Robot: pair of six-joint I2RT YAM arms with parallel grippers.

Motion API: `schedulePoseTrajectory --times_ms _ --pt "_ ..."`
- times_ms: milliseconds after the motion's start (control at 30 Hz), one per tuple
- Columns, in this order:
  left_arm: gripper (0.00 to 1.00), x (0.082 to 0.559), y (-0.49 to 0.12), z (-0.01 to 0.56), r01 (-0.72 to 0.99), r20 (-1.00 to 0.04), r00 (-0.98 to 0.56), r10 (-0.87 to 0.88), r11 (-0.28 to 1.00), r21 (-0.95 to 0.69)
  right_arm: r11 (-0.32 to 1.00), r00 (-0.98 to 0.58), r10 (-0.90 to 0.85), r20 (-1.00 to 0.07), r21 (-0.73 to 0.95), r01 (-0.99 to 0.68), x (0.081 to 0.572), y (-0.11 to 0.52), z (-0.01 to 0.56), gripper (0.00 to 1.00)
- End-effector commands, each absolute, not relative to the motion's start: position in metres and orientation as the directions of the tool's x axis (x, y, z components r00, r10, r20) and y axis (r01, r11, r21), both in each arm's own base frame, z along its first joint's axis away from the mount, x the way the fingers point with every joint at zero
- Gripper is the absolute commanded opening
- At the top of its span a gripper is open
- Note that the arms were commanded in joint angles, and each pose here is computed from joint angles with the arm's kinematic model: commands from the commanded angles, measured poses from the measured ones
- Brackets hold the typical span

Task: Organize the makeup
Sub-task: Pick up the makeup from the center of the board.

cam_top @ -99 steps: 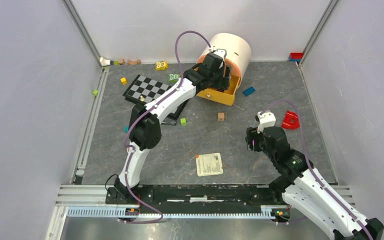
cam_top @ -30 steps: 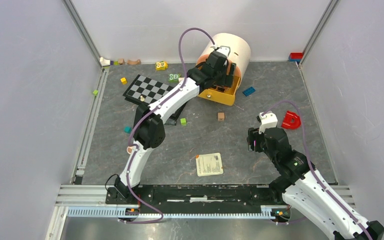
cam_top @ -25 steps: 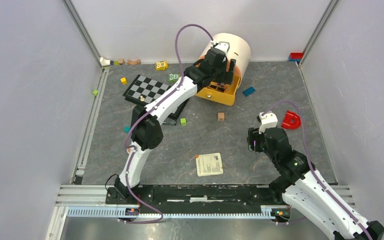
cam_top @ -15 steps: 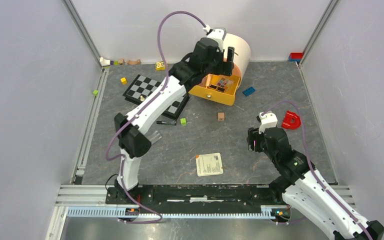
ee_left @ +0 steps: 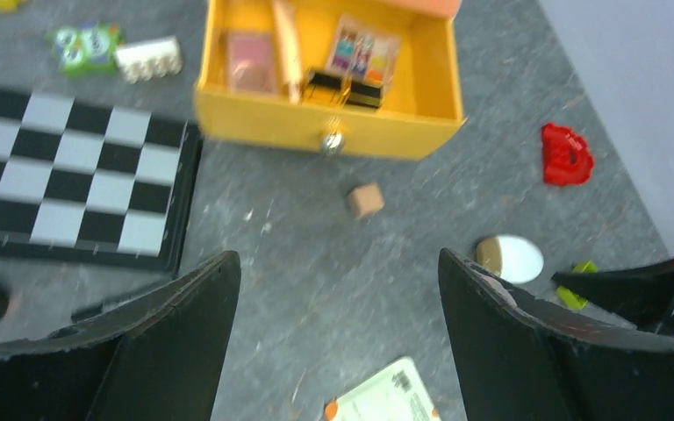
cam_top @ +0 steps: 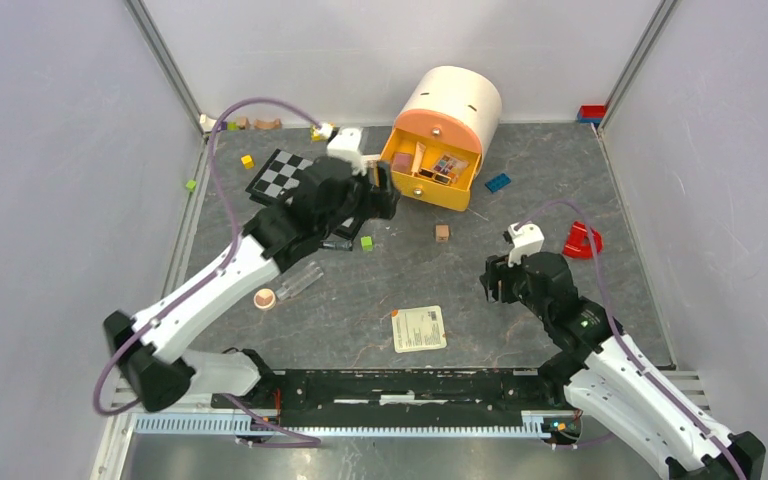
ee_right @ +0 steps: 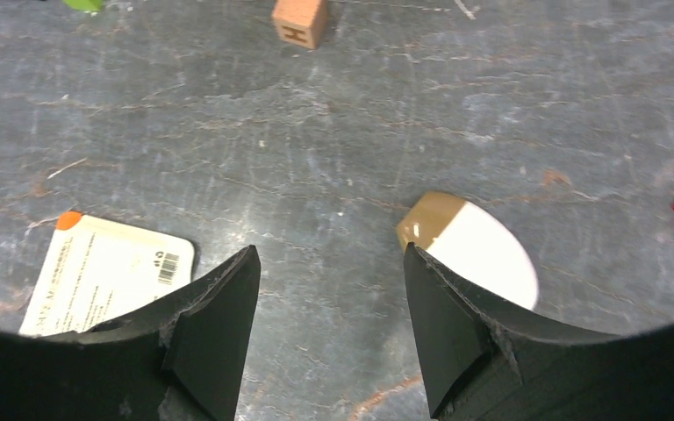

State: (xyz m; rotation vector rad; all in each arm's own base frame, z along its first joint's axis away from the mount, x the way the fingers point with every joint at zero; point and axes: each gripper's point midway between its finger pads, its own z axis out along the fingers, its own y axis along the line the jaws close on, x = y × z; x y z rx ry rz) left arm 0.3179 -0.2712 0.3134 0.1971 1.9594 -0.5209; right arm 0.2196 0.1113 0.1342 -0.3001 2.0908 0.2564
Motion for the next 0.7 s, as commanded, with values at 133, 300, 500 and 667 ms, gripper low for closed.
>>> schedulePoseTrajectory --times_ms 133,300,500,667 --pt "0.89 0.269 -0.201 0.258 0.142 -0.830 -0.507 -0.233 0.927 -0.347 0.890 -0.506 -0.089 -0.858 0.160 -0.428 0.228 0.151 0.128 0.68" --pt "0.89 0.255 -0.181 0.223 0.065 -0.788 -0.552 -0.272 0.928 -0.366 0.882 -0.539 -0.070 -0.839 0.201 -0.427 0.231 0.161 0.119 0.67" --pt "0.89 0.266 -0.157 0.188 -0.085 -0.717 -0.590 -0.371 0.912 -0.402 0.876 -0.569 -0.085 -0.818 0.212 -0.434 0.228 0.163 0.110 0.67" --pt "0.84 0.295 -0.129 0.152 -0.303 -0.619 -0.584 -0.525 0.848 -0.434 0.893 -0.570 -0.095 -0.816 0.183 -0.411 0.227 0.154 0.109 0.67"
